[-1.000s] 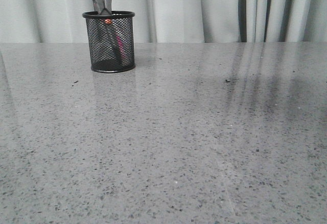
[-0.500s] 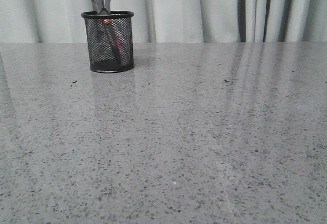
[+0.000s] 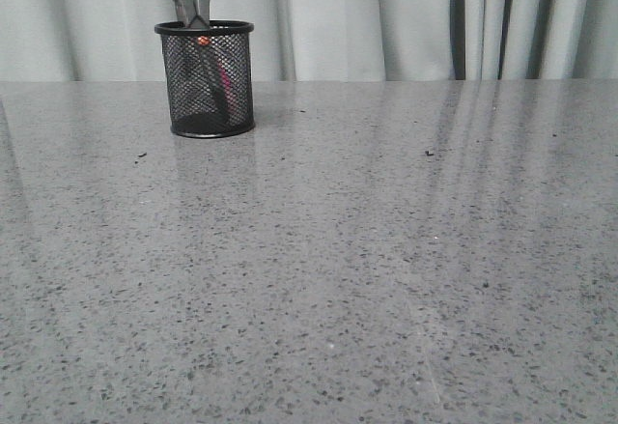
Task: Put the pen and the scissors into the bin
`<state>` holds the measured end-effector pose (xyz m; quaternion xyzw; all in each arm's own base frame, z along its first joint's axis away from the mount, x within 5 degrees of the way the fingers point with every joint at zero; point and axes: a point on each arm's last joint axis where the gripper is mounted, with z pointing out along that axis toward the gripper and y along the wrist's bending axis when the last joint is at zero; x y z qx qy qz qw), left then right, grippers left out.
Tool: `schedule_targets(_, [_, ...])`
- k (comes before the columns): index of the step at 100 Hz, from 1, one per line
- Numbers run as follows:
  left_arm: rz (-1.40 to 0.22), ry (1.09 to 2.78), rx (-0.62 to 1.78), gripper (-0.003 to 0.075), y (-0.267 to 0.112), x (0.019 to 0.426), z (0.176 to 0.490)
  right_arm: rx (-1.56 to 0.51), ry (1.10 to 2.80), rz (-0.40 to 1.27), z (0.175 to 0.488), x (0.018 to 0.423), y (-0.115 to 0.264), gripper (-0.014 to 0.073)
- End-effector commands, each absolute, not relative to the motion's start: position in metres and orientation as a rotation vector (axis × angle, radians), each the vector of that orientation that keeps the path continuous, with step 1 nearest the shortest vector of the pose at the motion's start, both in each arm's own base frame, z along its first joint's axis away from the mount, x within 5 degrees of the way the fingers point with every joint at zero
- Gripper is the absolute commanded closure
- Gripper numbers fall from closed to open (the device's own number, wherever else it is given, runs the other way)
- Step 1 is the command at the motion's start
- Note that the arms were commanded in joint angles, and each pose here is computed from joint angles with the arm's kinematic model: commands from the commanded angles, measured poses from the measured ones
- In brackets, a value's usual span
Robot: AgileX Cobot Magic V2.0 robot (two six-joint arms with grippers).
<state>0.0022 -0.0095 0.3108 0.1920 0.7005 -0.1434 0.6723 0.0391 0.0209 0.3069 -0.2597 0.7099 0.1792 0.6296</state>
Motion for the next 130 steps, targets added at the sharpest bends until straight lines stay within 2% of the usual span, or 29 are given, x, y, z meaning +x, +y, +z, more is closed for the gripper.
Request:
schedule_targets(1, [-0.361, 1.464, 0.389, 0.0739, -0.007, -0.005, 0.325, -0.589, 1.527, 0.417, 0.321, 0.039, 0.022, 0.0664])
schedule_targets(23, [-0.362, 1.469, 0.388, 0.0739, -0.008, -0.002, 0.321, -0.589, 1.527, 0.417, 0.321, 0.039, 0.022, 0.0664])
schedule_targets(31, [-0.237, 1.427, 0.415, 0.0739, -0.006, 0.005, 0.315, -0.589, 1.527, 0.417, 0.321, 0.039, 0.022, 0.0664])
schedule_targets(41, [-0.131, 1.382, 0.393, 0.0739, -0.007, 0.020, 0.296, -0.589, 1.527, 0.417, 0.321, 0.039, 0.022, 0.0664])
schedule_targets(52, [-0.098, 1.355, 0.323, 0.0739, -0.011, 0.037, 0.264, -0.589, 1.527, 0.417, 0.321, 0.039, 0.022, 0.0664])
schedule_targets(78, [-0.089, 1.535, 0.188, 0.0739, -0.010, 0.054, 0.200, -0.589, 1.527, 0.417, 0.321, 0.039, 0.022, 0.0664])
schedule_targets(93, [-0.073, 1.736, 0.200, 0.0739, -0.010, 0.054, 0.177, -0.589, 1.527, 0.417, 0.321, 0.039, 0.022, 0.0664])
schedule_targets(96, [-0.072, 1.773, 0.203, 0.0739, -0.010, 0.053, 0.173, -0.589, 1.527, 0.417, 0.321, 0.039, 0.022, 0.0664])
schedule_targets(130, [-0.060, 1.769, 0.190, 0.0739, -0.009, 0.053, 0.174, -0.589, 1.527, 0.417, 0.321, 0.039, 0.022, 0.0664])
